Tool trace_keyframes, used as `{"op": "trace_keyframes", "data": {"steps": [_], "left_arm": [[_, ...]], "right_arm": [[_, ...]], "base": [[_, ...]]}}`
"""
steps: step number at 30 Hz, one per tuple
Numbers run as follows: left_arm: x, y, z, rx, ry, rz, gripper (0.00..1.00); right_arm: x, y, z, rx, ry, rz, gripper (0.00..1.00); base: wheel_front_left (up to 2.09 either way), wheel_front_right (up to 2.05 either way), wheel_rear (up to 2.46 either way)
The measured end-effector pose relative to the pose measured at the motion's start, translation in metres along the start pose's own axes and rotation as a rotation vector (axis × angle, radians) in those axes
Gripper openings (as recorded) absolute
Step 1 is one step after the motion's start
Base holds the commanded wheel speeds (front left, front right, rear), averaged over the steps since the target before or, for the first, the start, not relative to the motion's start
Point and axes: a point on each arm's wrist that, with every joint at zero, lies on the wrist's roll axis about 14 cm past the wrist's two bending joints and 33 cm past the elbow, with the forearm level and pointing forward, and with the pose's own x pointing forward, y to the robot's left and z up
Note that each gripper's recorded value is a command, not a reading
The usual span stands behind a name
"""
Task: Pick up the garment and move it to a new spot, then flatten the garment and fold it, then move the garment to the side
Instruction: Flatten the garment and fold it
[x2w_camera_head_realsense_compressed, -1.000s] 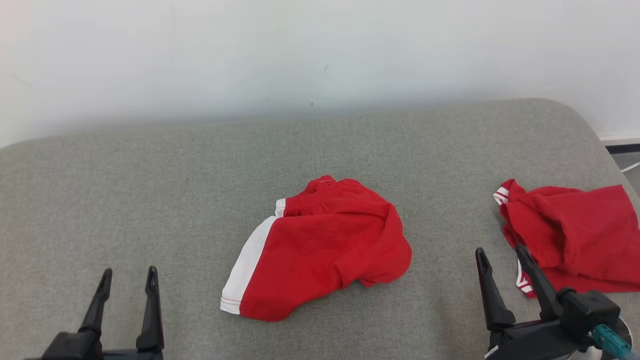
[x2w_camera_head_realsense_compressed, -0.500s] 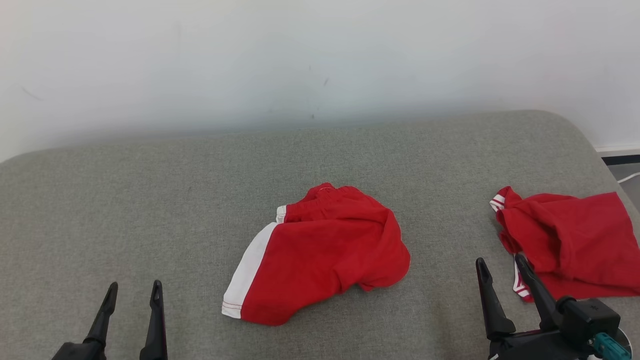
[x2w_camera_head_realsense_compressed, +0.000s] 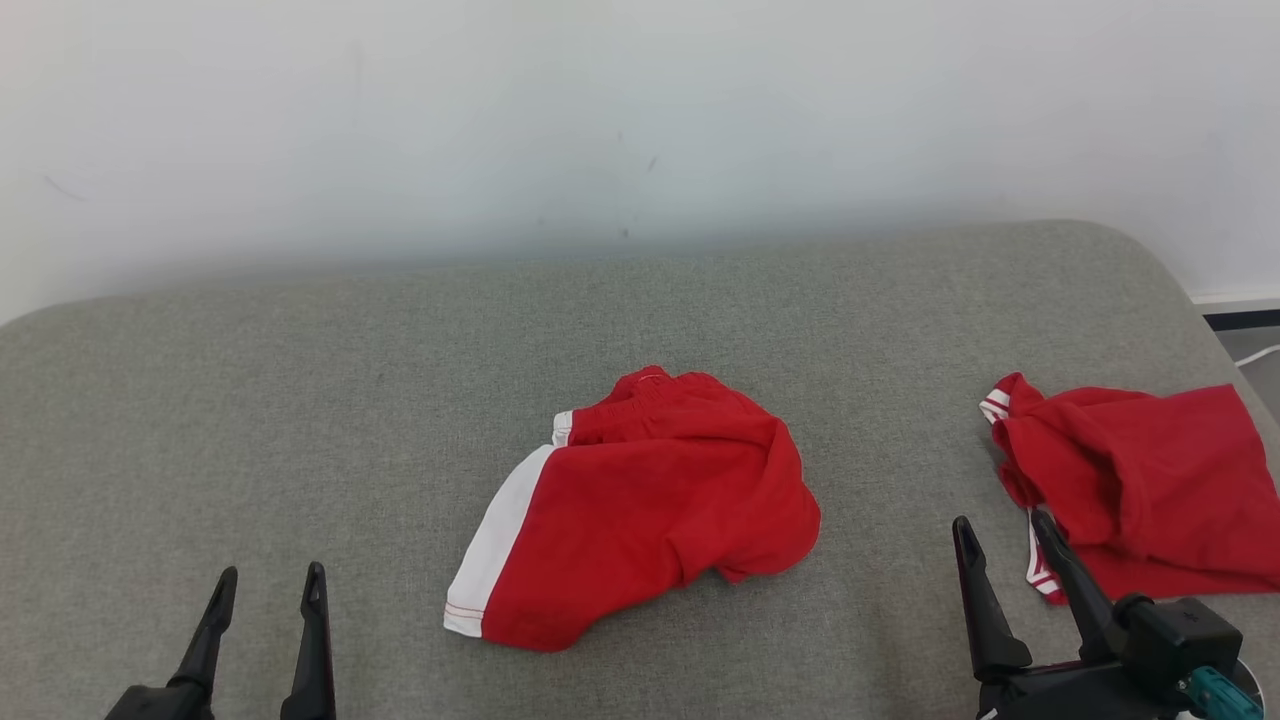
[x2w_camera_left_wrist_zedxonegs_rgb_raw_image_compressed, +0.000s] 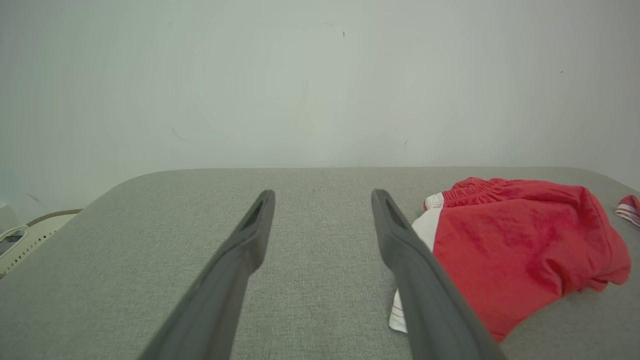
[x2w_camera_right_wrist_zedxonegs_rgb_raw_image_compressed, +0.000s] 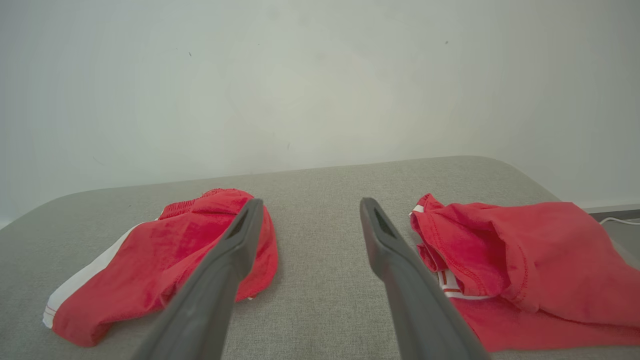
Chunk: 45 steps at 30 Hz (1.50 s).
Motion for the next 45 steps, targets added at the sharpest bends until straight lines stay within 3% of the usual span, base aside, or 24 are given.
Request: {"op": "trace_keyframes", "data": {"steps": [12, 22, 27, 32, 38, 45], "left_arm": [[0.002, -0.002, -0.002, -0.007, 0.008, -0.003, 1.0], [0.015, -0.008, 0.001, -0.021, -0.015, -0.02, 1.0], [0.026, -0.011, -0.009, -0.038, -0.015, -0.024, 1.0], [0.033, -0.011, -0.023, -0.049, 0.006, -0.02, 1.0], [0.043, -0.005, -0.042, -0.058, 0.038, 0.003, 1.0], [0.049, 0.008, -0.056, -0.047, 0.064, 0.041, 1.0]], "right_arm": [[0.003, -0.004, 0.0, 0.029, -0.004, -0.015, 1.0], [0.057, -0.035, 0.028, 0.018, -0.081, -0.009, 1.0], [0.122, -0.023, 0.028, -0.079, 0.005, 0.167, 1.0], [0.16, 0.016, 0.001, -0.138, 0.155, 0.368, 1.0], [0.169, 0.07, -0.073, -0.201, 0.468, 0.638, 1.0], [0.17, 0.097, -0.121, -0.311, 0.652, 0.826, 1.0]], "base": [[0.0, 0.0, 0.0], [0.0, 0.0, 0.0], [0.0, 0.0, 0.0], [0.0, 0.0, 0.0], [0.0, 0.0, 0.0], [0.0, 0.0, 0.0]]}}
